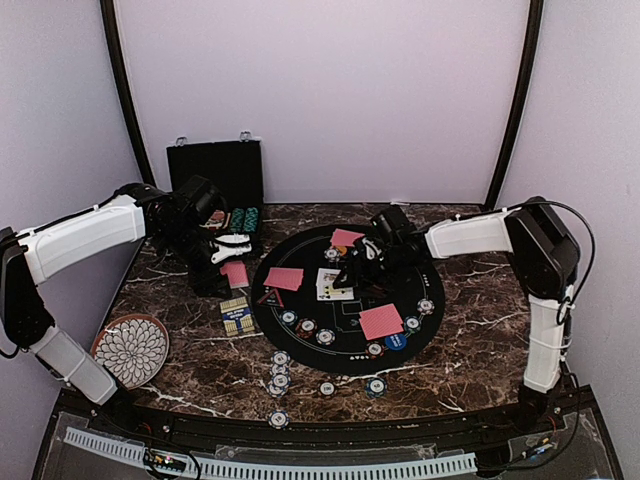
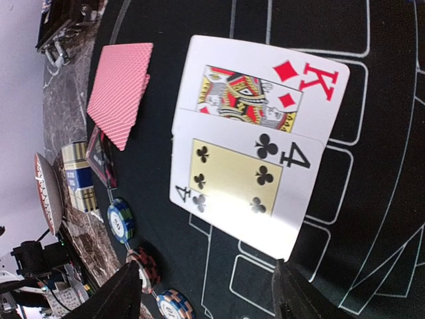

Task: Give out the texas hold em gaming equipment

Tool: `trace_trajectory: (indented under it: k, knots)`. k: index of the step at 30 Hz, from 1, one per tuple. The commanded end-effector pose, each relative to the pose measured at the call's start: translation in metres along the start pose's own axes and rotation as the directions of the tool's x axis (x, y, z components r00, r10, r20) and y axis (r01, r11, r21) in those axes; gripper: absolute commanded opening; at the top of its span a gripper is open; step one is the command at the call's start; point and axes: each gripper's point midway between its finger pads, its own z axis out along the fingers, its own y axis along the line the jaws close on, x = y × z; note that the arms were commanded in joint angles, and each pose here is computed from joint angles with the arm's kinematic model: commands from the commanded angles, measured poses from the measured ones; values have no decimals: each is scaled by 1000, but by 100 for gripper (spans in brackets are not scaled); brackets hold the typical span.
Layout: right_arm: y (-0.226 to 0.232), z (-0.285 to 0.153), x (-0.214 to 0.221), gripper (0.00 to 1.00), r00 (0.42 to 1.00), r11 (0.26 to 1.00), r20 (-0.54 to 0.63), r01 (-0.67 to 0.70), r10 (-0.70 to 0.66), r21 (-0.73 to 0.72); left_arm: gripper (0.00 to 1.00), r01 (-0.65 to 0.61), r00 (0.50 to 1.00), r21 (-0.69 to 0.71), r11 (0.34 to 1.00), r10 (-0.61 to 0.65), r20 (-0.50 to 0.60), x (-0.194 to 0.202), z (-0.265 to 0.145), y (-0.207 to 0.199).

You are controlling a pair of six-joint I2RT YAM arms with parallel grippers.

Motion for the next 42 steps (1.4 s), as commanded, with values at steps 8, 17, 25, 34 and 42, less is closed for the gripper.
trace_trajectory:
  k: [8,17,25,34,42]
  knots:
    - [145,-20,-15,79,967,935,177,227,-183,-272,0,6,999,14,1000,-7,48,-4,-16,-5]
    - [210,9,-13,79,902,816,318,407,-291,-411,0,16,997,31,999,-18,75,-11,-19,-6]
    - [228,13,-10,79,874,764,375,464,-309,-450,0,22,995,38,999,-26,94,-18,-21,-4]
    - [239,19,-7,79,860,734,399,490,-319,-469,0,30,994,41,999,-34,108,-25,-23,-1]
    - [256,25,-7,79,832,682,450,536,-326,-498,0,31,994,39,999,-35,106,-24,-24,-1]
